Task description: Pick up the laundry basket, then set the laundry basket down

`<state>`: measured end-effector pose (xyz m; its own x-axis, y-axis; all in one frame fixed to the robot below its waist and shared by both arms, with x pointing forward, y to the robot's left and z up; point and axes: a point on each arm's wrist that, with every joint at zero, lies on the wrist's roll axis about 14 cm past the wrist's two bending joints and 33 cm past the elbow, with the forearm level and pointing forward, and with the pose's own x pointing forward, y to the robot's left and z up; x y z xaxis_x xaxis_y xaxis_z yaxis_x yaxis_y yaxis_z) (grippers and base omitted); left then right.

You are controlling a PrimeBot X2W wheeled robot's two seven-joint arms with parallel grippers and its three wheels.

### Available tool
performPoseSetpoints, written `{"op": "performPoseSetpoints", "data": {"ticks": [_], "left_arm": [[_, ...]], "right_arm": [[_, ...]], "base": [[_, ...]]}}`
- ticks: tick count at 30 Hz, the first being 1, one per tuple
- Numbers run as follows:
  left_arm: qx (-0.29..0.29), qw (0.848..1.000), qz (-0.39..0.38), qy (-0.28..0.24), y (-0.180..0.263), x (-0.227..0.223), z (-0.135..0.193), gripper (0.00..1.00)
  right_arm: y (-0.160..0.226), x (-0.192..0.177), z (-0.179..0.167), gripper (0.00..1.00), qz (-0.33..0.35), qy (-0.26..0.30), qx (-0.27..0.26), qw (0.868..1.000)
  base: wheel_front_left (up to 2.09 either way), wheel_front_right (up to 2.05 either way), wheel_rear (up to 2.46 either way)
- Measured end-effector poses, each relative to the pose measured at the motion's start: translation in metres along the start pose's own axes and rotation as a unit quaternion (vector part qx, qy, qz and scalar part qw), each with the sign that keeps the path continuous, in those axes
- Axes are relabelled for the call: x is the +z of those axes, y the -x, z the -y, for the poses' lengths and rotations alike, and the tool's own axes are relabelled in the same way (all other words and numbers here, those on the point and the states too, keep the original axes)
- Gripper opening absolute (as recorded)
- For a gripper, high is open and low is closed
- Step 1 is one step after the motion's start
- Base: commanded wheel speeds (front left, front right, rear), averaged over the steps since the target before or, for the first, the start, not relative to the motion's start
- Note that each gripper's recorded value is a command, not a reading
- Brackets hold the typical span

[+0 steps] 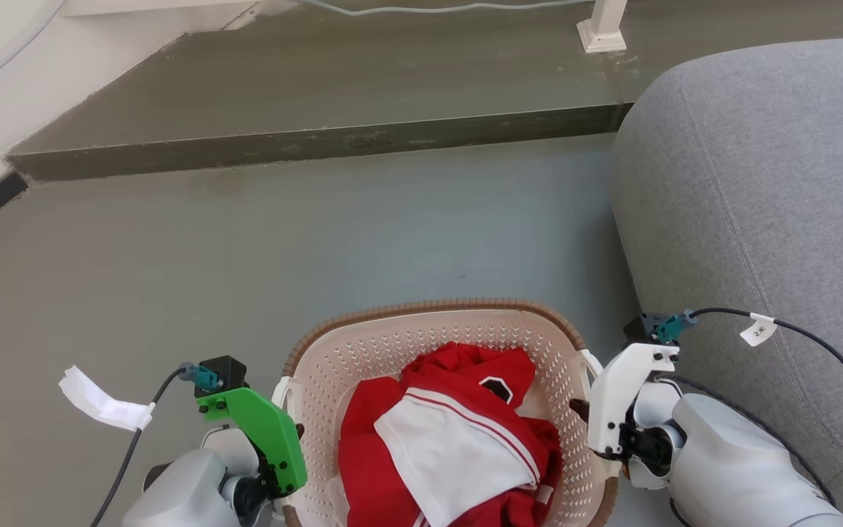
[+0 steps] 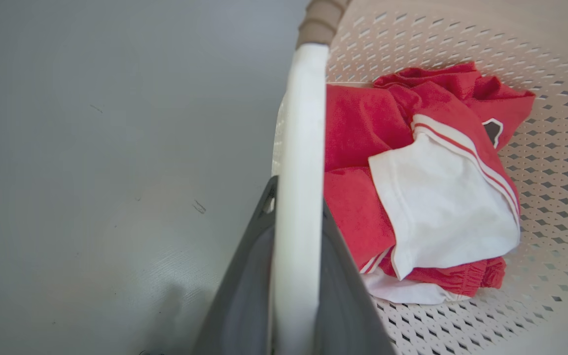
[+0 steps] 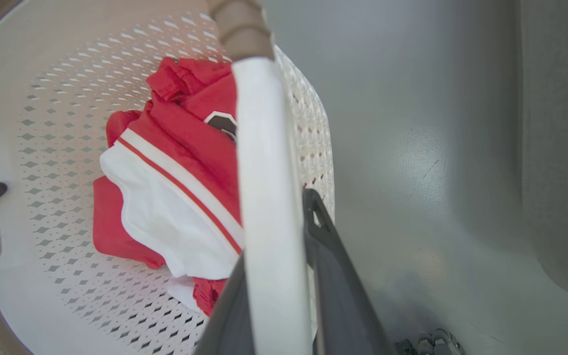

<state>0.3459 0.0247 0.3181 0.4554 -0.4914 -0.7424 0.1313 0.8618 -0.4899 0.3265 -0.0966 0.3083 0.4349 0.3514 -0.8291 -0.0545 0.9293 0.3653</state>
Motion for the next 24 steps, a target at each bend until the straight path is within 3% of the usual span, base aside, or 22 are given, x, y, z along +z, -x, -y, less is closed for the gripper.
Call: {"op": "performPoseSetpoints", "data": {"ticks": [24], "left_arm": [[0.002, 1.000, -0.011, 0.003, -0.0007, -0.0049, -0.0031, 0.00]], "right_arm": [[-0.0030, -0.0061, -0.0021, 0.00, -0.014, 0.000, 0.004, 1.000]], "base": [[0.00, 0.00, 0.00]]}}
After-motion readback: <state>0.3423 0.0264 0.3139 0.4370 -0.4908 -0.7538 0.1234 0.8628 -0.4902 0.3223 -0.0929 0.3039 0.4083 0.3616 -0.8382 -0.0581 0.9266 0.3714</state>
